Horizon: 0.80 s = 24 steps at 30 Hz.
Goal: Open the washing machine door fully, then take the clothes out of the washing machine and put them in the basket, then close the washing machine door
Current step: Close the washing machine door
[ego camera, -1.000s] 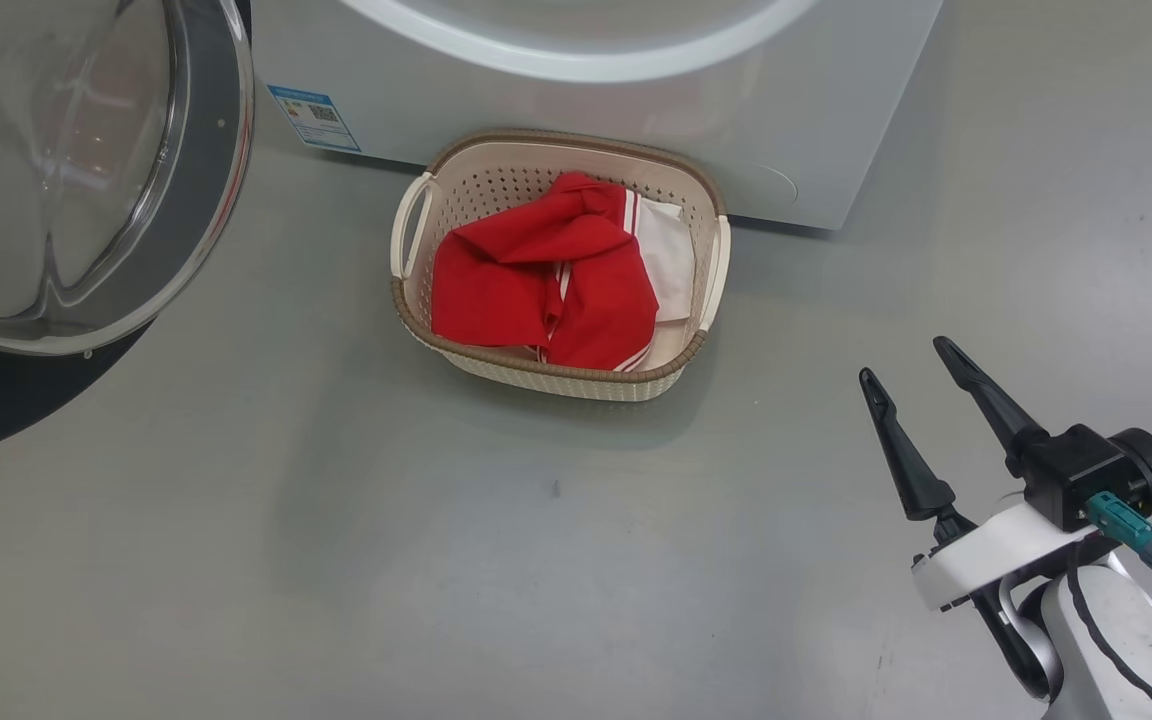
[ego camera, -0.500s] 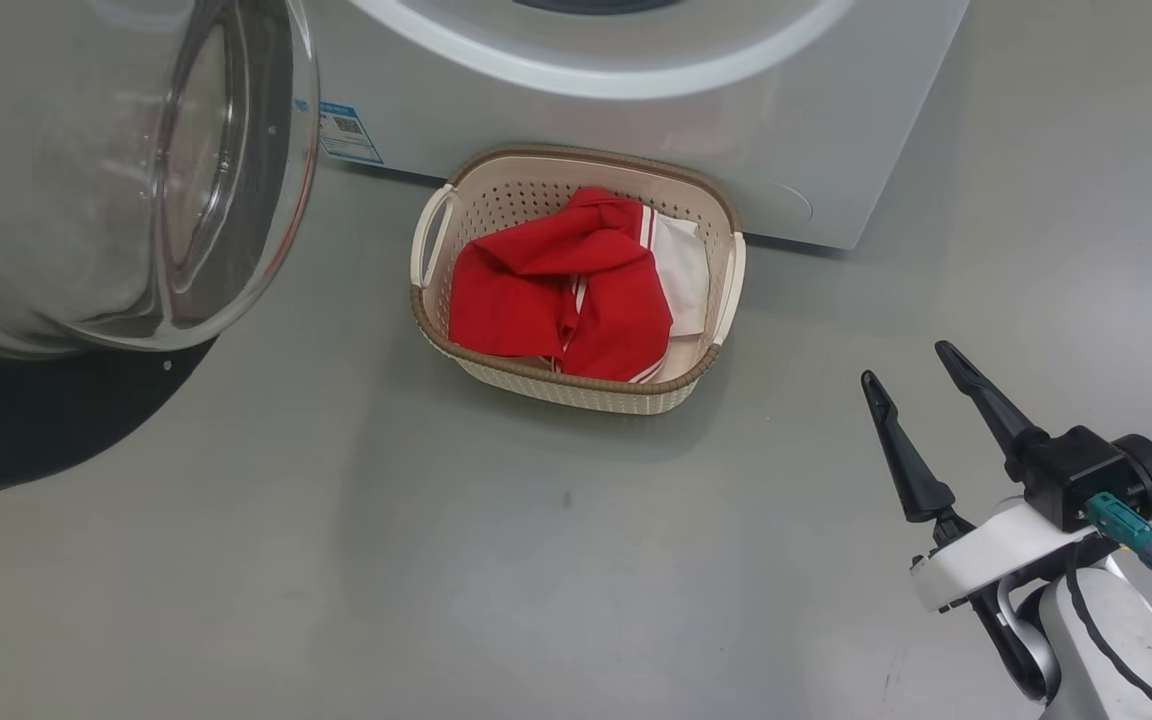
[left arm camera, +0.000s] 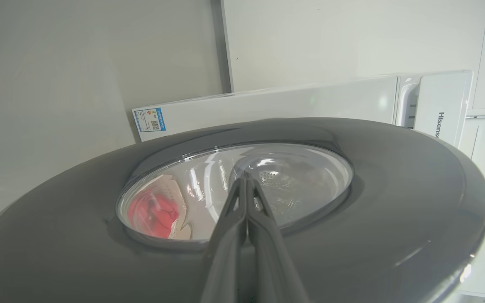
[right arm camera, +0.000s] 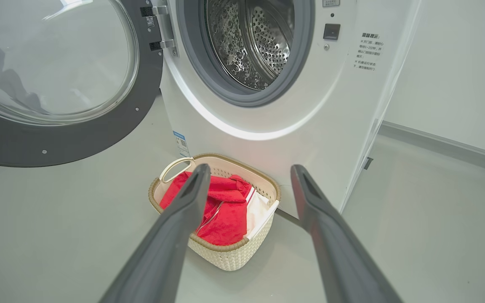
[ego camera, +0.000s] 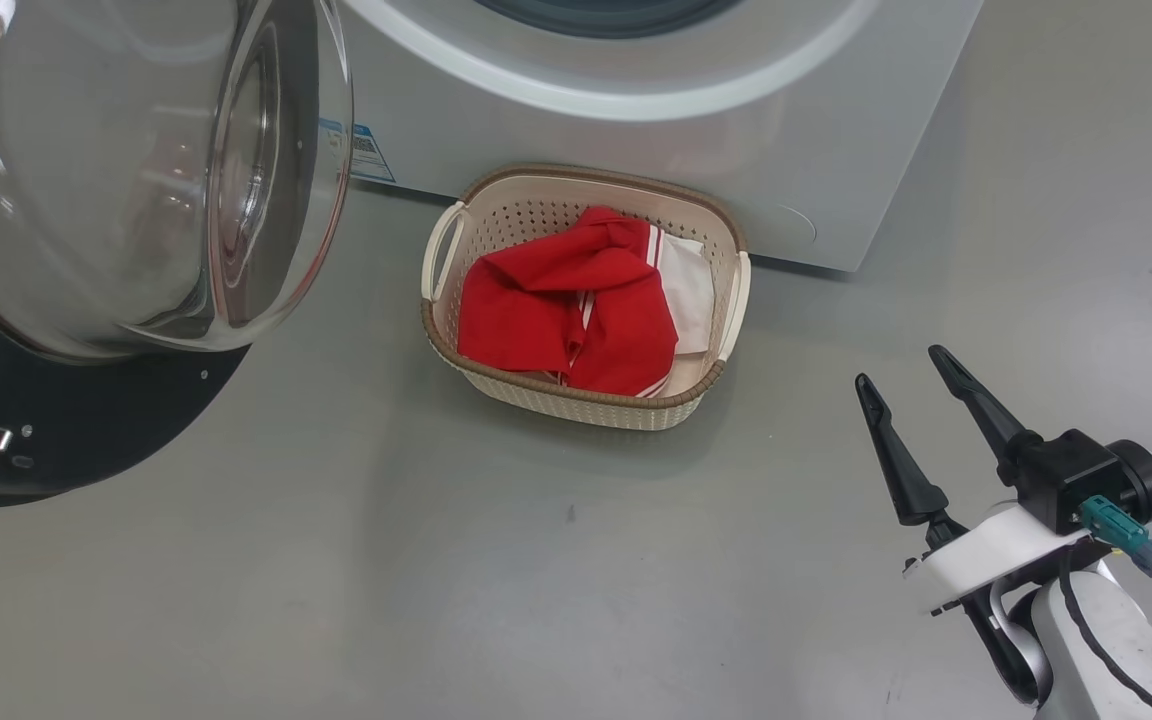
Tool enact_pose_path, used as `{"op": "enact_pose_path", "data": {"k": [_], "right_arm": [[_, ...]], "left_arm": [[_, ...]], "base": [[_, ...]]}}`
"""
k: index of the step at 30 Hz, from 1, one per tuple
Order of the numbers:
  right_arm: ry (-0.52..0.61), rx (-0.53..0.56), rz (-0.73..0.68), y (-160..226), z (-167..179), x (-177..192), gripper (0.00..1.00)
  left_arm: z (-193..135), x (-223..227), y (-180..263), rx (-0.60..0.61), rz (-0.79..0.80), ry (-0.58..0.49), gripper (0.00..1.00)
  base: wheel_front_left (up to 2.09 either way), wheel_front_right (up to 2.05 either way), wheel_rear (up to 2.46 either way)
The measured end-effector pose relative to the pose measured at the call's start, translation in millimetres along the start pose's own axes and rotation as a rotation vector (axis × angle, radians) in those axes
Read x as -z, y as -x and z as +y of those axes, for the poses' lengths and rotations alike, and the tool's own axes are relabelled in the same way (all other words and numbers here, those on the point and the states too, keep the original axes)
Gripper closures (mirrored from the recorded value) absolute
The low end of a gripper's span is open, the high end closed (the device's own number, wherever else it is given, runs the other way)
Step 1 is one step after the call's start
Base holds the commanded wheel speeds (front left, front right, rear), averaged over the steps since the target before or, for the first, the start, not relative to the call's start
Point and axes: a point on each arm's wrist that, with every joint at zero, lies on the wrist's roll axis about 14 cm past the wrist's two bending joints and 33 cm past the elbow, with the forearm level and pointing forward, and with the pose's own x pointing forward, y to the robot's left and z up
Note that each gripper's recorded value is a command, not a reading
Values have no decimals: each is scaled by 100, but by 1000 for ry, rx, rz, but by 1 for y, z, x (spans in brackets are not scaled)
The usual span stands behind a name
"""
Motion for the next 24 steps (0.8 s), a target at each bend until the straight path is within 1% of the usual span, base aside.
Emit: {"op": "enact_pose_path", "data": {"k": [6, 12, 17, 24], "right_arm": [[2, -2, -3, 0, 2, -2, 0], [1, -6, 0, 2, 4, -1, 0], [-2, -6, -3, 1, 6, -2, 0], [-4, -10, -2, 1, 8, -2, 0]], "left_arm": [[13, 19, 2, -6, 62, 1, 100], [17, 33, 5, 9, 102, 8, 100], [16, 48, 6, 60, 137, 36, 100], [15, 66, 6, 91, 178, 44, 100]], "base": [[0, 0, 0], [0, 0, 0], [0, 0, 0], [0, 0, 0]]}}
